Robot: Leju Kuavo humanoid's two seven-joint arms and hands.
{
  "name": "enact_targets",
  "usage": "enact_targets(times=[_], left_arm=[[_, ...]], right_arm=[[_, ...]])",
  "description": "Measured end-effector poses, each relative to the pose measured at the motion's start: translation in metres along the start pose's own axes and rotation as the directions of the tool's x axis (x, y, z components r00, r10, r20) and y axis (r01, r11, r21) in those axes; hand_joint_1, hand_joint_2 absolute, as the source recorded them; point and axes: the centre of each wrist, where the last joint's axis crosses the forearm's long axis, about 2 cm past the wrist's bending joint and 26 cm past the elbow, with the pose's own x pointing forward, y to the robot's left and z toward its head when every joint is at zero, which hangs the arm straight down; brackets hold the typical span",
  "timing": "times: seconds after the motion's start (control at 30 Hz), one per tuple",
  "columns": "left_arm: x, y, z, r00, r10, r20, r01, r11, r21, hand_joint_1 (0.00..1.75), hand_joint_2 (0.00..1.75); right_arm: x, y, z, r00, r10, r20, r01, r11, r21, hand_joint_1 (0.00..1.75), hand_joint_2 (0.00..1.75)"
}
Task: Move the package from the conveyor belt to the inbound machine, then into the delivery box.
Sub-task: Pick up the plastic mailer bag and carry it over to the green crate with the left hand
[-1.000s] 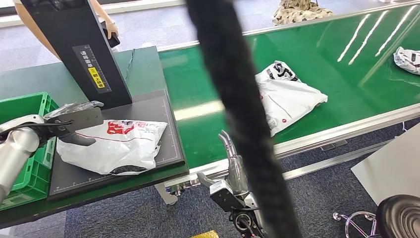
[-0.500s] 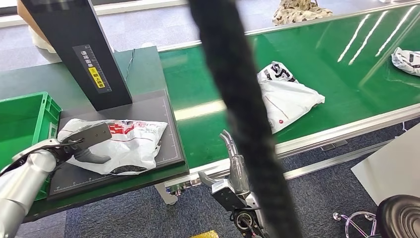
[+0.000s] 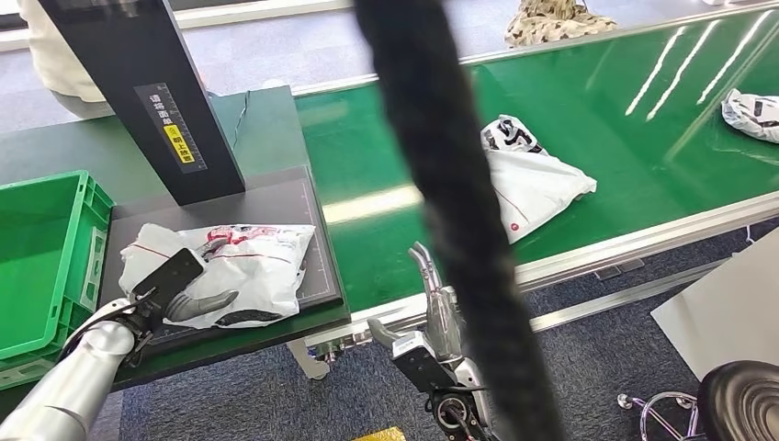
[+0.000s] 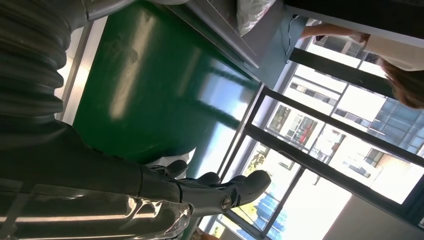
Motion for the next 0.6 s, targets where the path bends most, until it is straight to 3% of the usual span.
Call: enact_targets(times=[0.6], left_arm=[[-0.013,0.0,0.008,0.998,0.032,-0.048,-0.028,0.994,0.102,0.0,0.0]], right_arm=[[-0.002,-0.005,-0.003,0.999,-0.042,-0.009,0.041,0.999,-0.024,0.0,1.75]])
